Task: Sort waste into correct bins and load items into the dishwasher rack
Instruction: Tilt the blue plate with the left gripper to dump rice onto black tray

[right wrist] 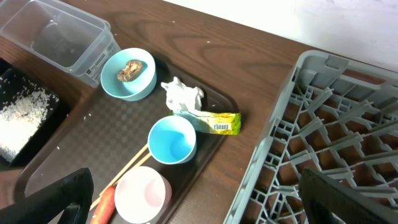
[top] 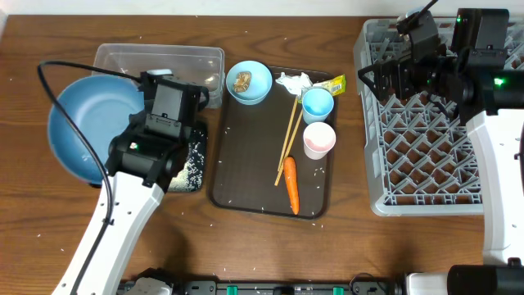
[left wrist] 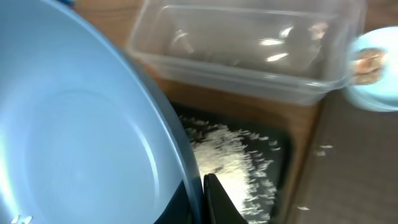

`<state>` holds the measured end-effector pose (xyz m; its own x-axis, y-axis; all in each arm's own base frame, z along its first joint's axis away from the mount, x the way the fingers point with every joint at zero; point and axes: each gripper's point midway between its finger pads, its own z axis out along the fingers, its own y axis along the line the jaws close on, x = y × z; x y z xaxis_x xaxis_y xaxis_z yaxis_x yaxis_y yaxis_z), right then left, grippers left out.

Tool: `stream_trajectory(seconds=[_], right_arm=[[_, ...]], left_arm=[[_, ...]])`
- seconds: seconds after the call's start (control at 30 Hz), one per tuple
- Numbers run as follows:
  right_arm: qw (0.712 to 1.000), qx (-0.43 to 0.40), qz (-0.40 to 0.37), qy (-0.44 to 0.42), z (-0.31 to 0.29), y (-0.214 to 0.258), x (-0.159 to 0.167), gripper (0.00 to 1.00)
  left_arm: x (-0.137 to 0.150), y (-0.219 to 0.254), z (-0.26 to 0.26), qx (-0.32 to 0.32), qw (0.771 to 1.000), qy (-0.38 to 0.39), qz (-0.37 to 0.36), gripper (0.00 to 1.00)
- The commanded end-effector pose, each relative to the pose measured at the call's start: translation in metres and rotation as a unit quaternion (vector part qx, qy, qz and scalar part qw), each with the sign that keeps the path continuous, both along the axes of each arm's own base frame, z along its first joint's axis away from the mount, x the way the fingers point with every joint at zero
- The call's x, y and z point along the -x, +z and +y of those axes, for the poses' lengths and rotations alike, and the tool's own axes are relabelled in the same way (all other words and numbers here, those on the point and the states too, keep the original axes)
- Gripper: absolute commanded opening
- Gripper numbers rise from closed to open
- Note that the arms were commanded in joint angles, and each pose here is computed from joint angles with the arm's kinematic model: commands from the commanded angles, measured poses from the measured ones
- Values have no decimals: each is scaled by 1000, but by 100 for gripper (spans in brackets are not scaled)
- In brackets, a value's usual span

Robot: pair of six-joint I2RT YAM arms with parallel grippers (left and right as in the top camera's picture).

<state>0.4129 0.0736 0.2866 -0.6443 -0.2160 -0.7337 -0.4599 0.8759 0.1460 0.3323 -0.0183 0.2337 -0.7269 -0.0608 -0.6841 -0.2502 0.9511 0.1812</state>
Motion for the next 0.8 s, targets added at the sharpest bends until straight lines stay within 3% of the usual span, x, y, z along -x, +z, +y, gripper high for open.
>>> stream_trajectory(seconds=[0.0,0.13,0.27,0.43,0.57,0.77], right_arm=[[1000,3,-6,-3,-3,4,1,99],[1000,3,-7,-3,-3,5,0,99],[1000,13,-6,-12,-7,3,-1,99],[1000,13,-6,-12,-8,3,-1,99],[1000,13,-7,-12,-7,3,-1,99],[1000,13,-6,-12,-7,3,-1,99]], left_arm=[[0,3,-41,122,990,-75,0,6],[3,14,-77,255,954,-157,4,6],[5,36,-80,371,902,-219,-8,6],[11,90,-45,521,804,-278,-78,6],[28,130,0,591,723,-328,-145,6],[27,96,43,622,729,-240,-156,6]])
